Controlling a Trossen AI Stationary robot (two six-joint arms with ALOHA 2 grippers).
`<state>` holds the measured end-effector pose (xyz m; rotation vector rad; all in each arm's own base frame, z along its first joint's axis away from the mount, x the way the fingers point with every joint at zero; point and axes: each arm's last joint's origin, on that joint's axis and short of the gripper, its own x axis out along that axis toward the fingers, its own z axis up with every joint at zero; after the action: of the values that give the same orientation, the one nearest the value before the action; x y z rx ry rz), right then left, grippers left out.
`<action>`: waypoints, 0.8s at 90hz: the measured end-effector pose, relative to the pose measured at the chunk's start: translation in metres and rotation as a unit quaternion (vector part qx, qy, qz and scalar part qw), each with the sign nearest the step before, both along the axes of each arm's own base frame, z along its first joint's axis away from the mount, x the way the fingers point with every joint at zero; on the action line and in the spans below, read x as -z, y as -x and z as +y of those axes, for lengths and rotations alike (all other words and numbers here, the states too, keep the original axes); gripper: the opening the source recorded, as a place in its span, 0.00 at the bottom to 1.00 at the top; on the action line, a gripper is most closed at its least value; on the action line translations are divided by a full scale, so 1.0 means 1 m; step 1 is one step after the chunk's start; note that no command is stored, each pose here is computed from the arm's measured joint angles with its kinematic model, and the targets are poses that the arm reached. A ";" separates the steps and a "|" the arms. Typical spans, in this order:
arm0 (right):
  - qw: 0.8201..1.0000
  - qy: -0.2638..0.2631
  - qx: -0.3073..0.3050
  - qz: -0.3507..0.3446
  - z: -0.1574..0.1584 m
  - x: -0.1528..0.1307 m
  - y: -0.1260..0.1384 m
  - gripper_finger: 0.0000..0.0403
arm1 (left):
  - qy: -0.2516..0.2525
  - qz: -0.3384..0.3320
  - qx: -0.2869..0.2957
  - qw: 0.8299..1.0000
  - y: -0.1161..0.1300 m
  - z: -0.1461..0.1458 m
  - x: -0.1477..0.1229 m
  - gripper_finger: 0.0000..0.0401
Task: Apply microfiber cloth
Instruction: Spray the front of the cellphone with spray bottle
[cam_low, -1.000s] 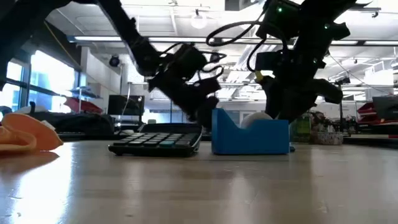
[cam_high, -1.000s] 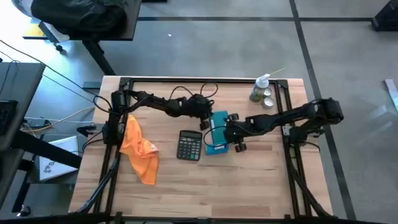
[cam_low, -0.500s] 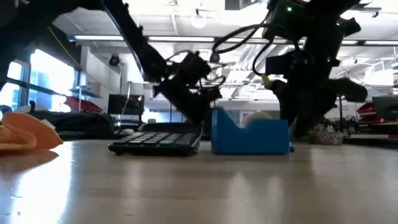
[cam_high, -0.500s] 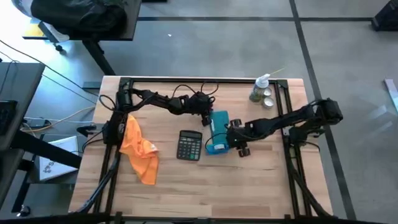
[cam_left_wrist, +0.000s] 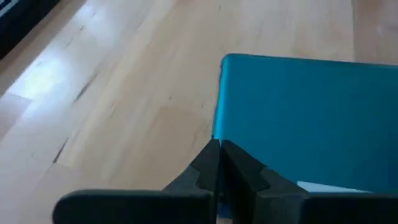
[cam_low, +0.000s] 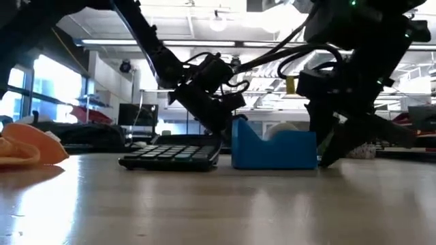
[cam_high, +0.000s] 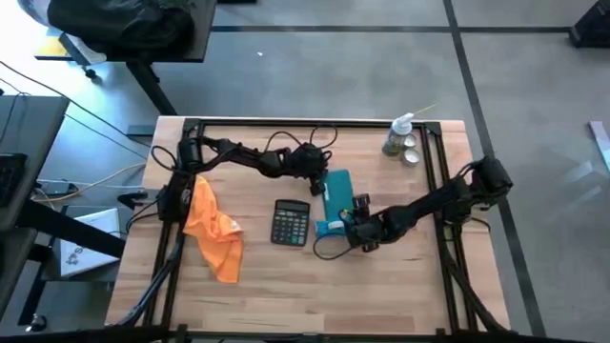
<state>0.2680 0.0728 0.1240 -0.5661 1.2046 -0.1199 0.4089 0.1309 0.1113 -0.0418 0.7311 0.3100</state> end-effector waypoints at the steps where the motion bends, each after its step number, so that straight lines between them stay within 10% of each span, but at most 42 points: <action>1: 1.000 0.000 0.001 -0.001 0.000 0.000 0.000 0.36 | -0.001 0.003 0.001 1.000 0.000 0.000 0.000 0.00; 72: 0.996 0.037 -0.056 0.055 0.006 0.002 0.008 0.36 | 0.004 0.084 0.076 0.994 0.003 -0.019 0.000 0.00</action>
<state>0.2598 0.0788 0.1221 -0.7101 1.2761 -0.0390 0.4061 0.1119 0.1118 0.0328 0.8966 0.1667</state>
